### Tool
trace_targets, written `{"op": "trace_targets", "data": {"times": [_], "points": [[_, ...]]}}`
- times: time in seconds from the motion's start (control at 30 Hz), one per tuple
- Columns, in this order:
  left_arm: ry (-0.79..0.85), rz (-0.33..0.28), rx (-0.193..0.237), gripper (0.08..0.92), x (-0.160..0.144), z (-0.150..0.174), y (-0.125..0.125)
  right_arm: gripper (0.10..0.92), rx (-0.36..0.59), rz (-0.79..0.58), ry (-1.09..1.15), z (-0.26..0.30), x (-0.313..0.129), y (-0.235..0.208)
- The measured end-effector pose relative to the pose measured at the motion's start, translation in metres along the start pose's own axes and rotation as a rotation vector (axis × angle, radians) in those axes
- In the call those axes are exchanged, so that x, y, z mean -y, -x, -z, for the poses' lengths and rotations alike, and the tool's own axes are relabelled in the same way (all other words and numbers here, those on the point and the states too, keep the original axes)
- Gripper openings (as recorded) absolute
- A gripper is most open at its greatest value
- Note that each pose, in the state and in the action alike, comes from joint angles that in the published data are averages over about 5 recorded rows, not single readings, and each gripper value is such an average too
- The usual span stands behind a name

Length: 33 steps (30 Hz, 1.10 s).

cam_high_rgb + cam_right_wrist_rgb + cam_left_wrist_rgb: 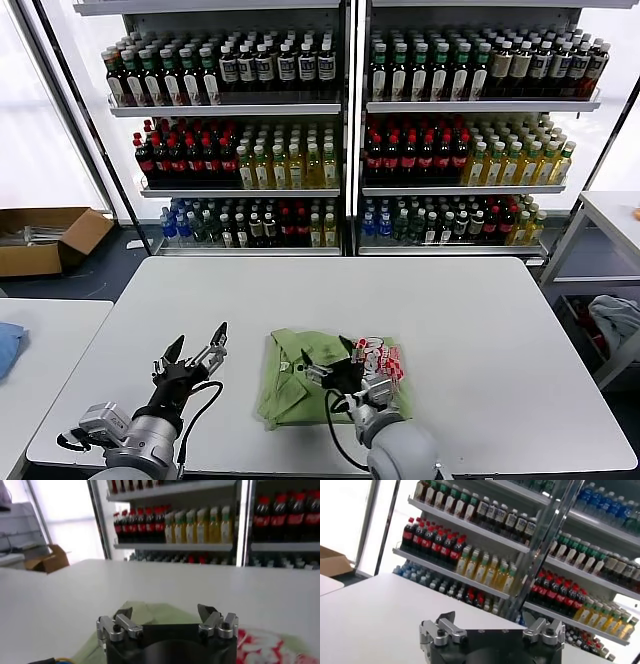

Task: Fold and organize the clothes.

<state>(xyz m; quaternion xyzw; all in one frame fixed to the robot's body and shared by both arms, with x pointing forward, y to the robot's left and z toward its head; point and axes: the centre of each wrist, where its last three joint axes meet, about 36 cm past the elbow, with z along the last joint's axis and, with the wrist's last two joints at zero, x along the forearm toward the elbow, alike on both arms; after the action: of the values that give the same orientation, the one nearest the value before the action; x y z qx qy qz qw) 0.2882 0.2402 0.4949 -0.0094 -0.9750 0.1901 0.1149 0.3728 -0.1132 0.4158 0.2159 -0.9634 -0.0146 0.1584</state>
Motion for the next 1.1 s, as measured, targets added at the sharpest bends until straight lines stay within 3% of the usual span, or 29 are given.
{"op": "trace_targets", "data": {"times": [0.5, 1.1], "points": [[0.050, -0.019, 0.056, 0.823, -0.012, -0.001, 0.005, 0.823, 0.158, -0.190, -0.002, 0.006, 0.100, -0.071], [0.166, -0.058, 0.138, 0.823, -0.053, -0.006, 0.001, 0.823, 0.189, -0.335, -0.020, -0.020, 0.162, -0.141]]}}
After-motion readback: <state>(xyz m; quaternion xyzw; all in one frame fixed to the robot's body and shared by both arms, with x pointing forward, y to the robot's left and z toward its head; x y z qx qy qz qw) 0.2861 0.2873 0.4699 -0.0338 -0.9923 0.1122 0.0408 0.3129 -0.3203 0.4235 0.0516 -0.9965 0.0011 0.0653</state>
